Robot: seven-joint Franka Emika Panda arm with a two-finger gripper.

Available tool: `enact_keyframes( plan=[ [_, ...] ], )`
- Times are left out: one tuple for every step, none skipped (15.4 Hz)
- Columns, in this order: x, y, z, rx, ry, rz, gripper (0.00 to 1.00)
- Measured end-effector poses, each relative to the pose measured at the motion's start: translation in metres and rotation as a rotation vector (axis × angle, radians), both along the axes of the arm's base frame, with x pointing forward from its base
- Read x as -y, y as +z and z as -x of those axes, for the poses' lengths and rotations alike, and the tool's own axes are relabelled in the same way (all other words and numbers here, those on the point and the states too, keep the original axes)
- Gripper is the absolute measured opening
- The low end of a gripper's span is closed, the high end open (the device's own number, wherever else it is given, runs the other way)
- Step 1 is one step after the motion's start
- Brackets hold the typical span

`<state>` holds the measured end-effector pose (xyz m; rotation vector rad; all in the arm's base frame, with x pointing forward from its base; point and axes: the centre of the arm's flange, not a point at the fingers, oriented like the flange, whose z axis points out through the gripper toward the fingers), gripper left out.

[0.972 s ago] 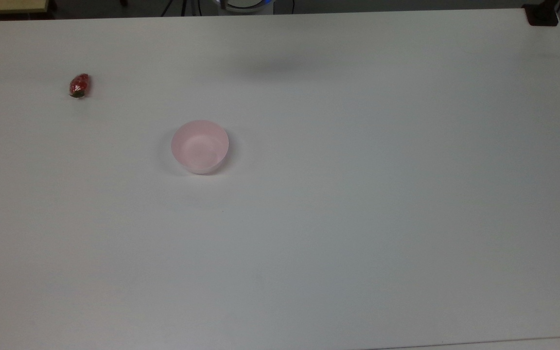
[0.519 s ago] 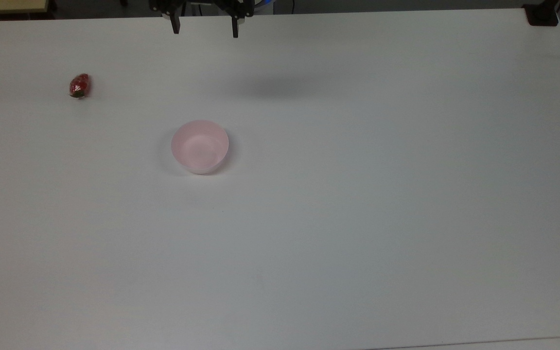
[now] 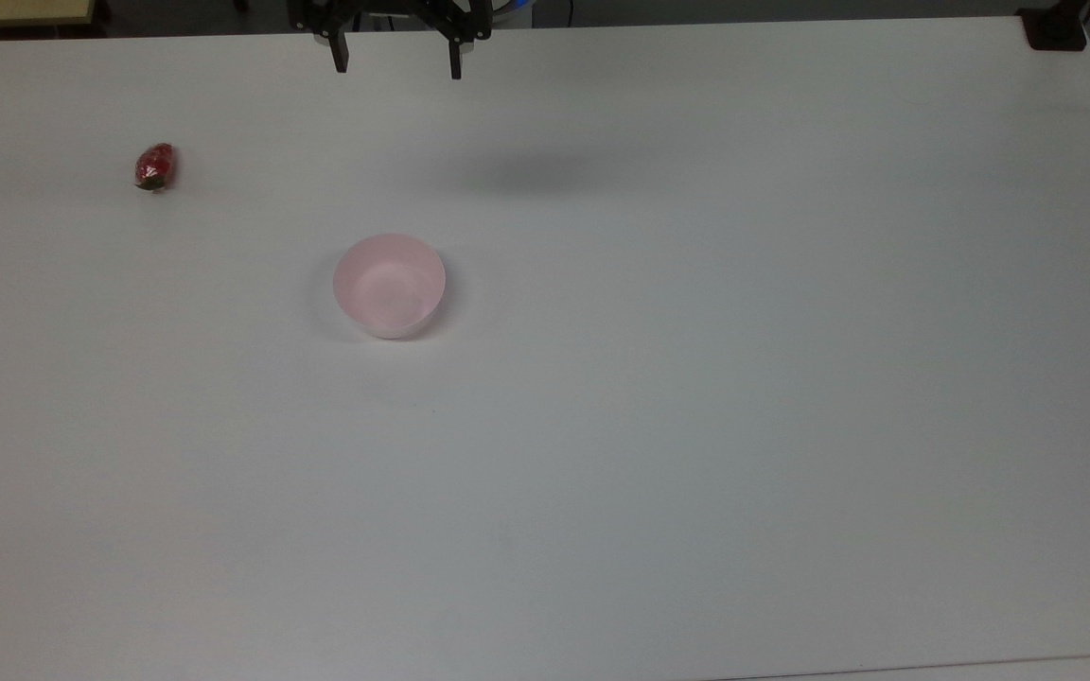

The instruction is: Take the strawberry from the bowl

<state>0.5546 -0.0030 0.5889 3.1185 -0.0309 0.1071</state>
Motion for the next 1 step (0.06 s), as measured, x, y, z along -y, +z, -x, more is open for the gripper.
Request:
enact_keyframes(
  plan=[
    [0.0003, 0.0000, 0.0000, 0.000, -0.001, 0.000, 1.00]
  ],
)
